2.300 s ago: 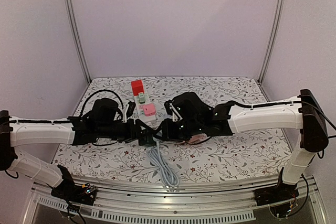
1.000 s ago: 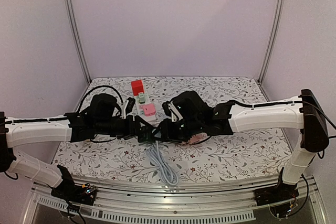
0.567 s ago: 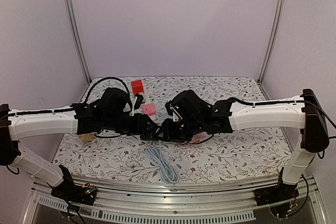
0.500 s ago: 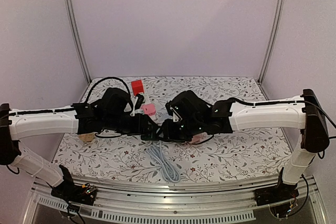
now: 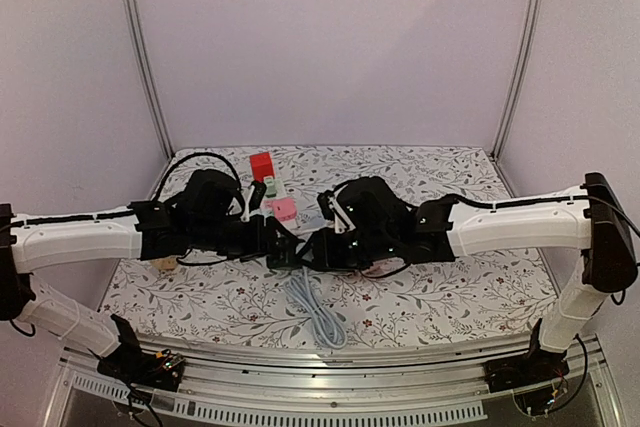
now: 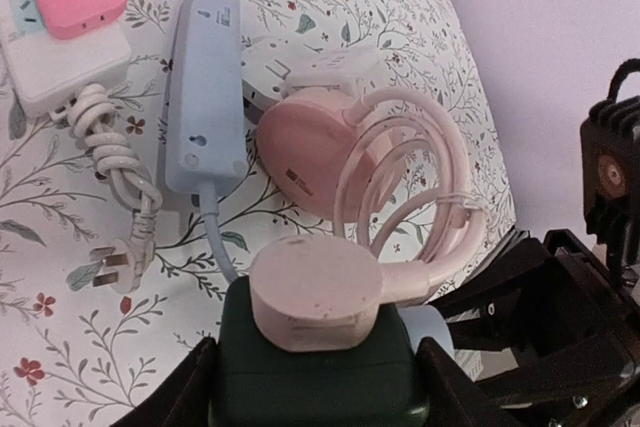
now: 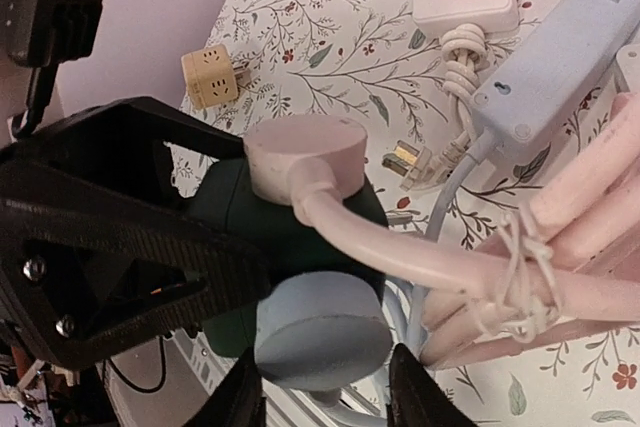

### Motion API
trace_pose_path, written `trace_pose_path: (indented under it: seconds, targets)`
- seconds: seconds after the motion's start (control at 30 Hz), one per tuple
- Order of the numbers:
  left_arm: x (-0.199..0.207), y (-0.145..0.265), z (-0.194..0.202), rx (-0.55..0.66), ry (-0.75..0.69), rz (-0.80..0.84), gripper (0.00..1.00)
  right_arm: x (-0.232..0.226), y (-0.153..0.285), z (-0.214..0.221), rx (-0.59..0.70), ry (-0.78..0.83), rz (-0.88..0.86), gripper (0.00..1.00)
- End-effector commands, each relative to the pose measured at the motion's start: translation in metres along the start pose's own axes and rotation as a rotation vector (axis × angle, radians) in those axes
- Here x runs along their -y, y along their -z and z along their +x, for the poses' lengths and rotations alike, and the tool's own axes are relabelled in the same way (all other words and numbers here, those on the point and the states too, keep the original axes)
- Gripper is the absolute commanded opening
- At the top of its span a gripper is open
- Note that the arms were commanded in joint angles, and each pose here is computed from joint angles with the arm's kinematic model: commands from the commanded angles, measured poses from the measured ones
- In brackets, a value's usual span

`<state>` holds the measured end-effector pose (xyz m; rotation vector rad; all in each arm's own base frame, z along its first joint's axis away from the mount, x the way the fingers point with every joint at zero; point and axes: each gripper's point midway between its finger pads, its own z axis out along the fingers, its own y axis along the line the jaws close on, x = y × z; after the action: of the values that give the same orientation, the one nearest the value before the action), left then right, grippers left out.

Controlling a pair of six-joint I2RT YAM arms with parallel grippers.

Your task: Pull the plug off the socket

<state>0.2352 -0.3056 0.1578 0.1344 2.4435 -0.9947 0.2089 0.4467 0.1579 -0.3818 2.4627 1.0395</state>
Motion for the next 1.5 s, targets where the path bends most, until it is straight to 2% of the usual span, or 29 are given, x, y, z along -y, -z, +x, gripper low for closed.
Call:
trace_pose_path:
  seconds: [0.0, 0.13, 0.37, 0.67, 0.77, 0.93, 1.0, 1.2, 1.47]
  targets:
    - [0.007, 0.021, -0.022, 0.064, 0.107, 0.085, 0.15, 0.014, 0.026, -0.007, 0.04, 0.054, 0.016, 0.52]
    - [0.013, 0.024, -0.029, 0.078, 0.135, 0.124, 0.15, 0.009, 0.031, 0.01, 0.011, 0.11, -0.002, 0.66]
    - [0.021, 0.028, -0.031, 0.082, 0.142, 0.17, 0.15, -0.003, 0.018, 0.027, -0.005, 0.162, -0.018, 0.65]
    - [0.021, 0.033, -0.028, 0.085, 0.154, 0.188, 0.15, -0.023, -0.01, 0.024, -0.011, 0.221, -0.045, 0.48]
    - [0.021, 0.034, -0.028, 0.089, 0.154, 0.194, 0.15, -0.023, -0.018, 0.024, -0.012, 0.229, -0.041, 0.4]
    - [0.018, 0.035, -0.027, 0.093, 0.15, 0.19, 0.15, -0.023, -0.027, 0.025, -0.011, 0.24, -0.027, 0.08]
    - [0.015, 0.036, -0.026, 0.1, 0.13, 0.182, 0.15, -0.022, -0.025, 0.021, 0.009, 0.24, -0.016, 0.0]
    - [0.0, 0.034, -0.014, 0.072, 0.029, 0.12, 0.14, -0.024, -0.013, 0.008, 0.065, 0.221, 0.002, 0.0]
    - [-0.002, 0.039, -0.002, 0.05, -0.082, 0.136, 0.14, -0.017, -0.004, -0.011, 0.074, 0.139, 0.002, 0.0]
